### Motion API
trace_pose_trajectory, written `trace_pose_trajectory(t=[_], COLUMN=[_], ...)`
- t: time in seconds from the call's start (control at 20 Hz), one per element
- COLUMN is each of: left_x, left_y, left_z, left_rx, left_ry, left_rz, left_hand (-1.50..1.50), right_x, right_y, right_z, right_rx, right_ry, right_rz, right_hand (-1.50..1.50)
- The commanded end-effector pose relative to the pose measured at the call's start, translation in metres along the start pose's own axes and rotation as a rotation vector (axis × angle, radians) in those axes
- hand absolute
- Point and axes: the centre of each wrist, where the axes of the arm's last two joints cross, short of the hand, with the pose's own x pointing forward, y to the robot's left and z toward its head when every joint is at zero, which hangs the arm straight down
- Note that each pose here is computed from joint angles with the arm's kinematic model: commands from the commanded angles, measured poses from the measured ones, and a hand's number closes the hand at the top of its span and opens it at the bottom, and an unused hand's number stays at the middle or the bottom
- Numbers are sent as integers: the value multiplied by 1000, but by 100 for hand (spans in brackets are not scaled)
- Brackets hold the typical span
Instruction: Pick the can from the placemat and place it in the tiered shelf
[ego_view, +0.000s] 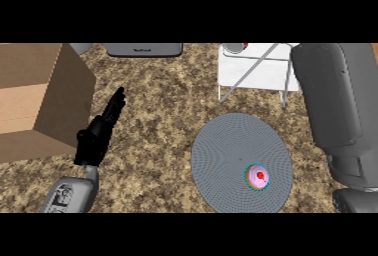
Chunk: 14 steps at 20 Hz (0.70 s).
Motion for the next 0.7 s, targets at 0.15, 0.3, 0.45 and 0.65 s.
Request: trace_pose_trajectory(t=[0.15, 0.3, 0.45, 0.65], left_x=[-2, -1, 0, -6], left_y=[-5, 20, 2, 7], left_z=[4, 0, 11, 4], left_rx=[-1, 12, 0, 36], left_ry=[3, -6, 0, 10], left_rz=[11, 8, 21, -5], left_hand=[0, 0, 0, 0], right_x=[17, 29, 32, 5], right_y=[-32, -58, -94, -144], right_z=[-16, -26, -35, -47], right_rx=[-108, -215, -251, -251], right_ry=[74, 109, 134, 254], right_rz=[-214, -328, -307, -266], right_hand=[-150, -150, -150, -150])
